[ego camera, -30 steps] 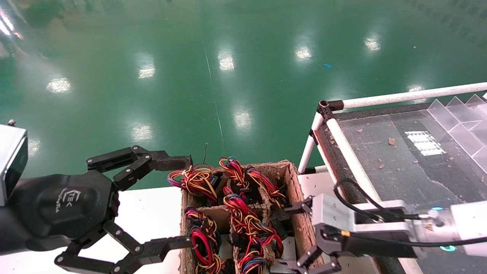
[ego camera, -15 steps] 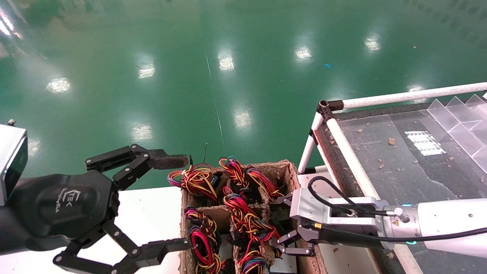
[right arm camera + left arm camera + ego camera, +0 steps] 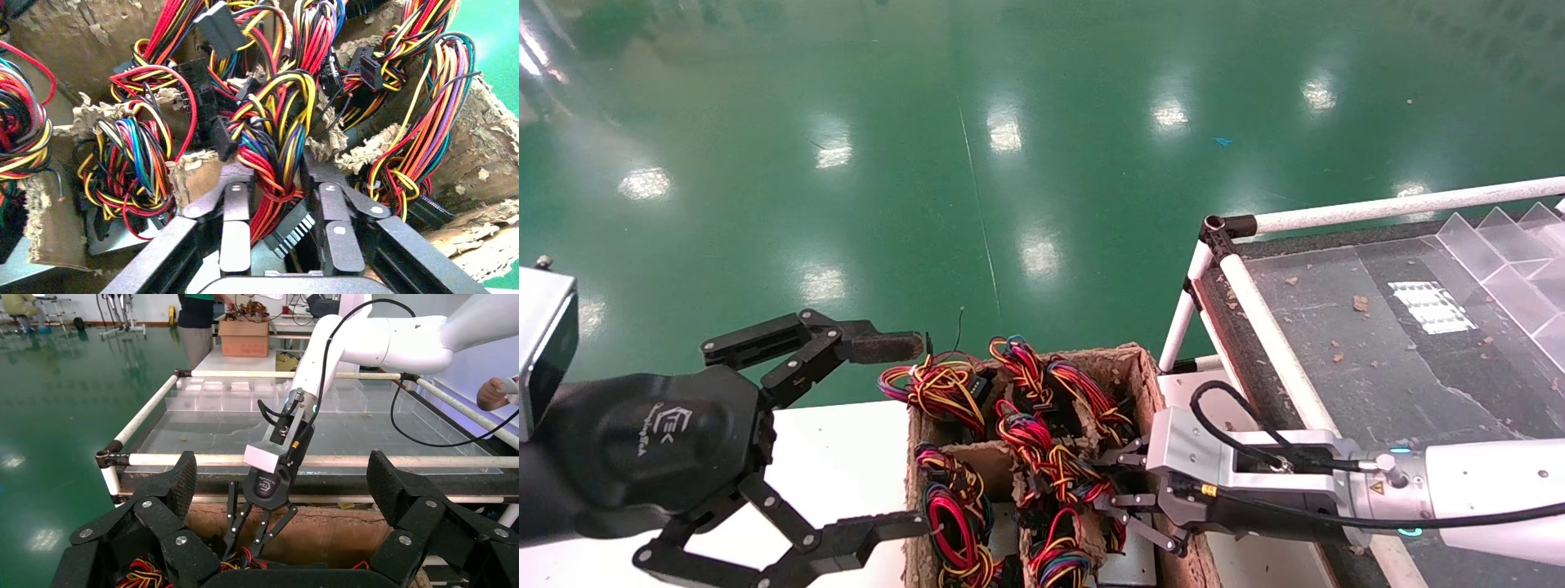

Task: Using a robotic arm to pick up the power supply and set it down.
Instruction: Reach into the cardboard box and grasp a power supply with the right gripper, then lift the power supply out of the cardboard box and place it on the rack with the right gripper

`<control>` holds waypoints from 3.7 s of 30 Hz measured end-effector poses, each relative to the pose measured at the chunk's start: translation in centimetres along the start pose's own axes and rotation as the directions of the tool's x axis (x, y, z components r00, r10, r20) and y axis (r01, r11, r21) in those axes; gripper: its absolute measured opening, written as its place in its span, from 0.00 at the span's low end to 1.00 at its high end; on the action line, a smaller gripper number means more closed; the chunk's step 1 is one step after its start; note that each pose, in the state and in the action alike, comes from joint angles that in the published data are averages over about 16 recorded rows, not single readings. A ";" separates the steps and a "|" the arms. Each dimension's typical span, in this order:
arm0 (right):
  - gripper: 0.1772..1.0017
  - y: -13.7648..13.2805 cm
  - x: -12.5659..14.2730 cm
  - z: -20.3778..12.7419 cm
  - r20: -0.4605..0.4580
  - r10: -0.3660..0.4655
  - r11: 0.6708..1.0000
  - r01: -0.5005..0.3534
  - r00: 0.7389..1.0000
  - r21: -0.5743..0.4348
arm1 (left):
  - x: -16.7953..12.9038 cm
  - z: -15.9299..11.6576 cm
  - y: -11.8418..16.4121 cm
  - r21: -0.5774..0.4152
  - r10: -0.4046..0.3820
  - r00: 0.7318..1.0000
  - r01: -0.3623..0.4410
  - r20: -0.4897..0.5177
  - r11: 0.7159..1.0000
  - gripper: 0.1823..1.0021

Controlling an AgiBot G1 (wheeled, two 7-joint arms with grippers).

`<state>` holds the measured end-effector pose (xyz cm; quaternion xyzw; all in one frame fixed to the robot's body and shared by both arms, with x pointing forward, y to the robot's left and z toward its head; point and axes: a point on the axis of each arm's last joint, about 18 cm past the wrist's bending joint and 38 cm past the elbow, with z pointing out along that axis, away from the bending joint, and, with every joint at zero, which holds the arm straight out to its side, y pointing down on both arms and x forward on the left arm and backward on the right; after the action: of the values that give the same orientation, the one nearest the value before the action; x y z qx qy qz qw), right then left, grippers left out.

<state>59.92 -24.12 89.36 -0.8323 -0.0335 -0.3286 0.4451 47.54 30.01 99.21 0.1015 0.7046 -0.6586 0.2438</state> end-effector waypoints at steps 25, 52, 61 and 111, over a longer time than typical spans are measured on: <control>0.10 -6.7 4.4 -10.7 -0.268 -0.013 0.950 0.095 0.963 0.296 | 0.0 0.0 0.0 0.000 0.000 1.000 0.000 0.000 1.000 1.00; 0.10 -4.4 14.6 -23.3 -0.731 -0.113 0.973 0.225 0.673 0.057 | 0.0 0.0 0.0 0.000 0.000 1.000 0.000 0.000 1.000 1.00; 0.10 -0.8 15.9 -22.9 -0.729 -0.145 0.985 0.165 0.669 -0.044 | 0.0 0.0 0.0 0.000 0.000 1.000 0.000 0.000 1.000 1.00; 0.14 -2.8 21.8 -12.9 -0.671 -0.278 0.959 0.232 0.687 -0.159 | 0.0 0.0 0.0 0.000 0.000 1.000 0.000 0.000 1.000 1.00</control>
<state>69.31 -37.45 108.90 -0.6515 0.0284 -0.6726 0.3498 47.54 30.01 99.21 0.1015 0.7046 -0.6586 0.2438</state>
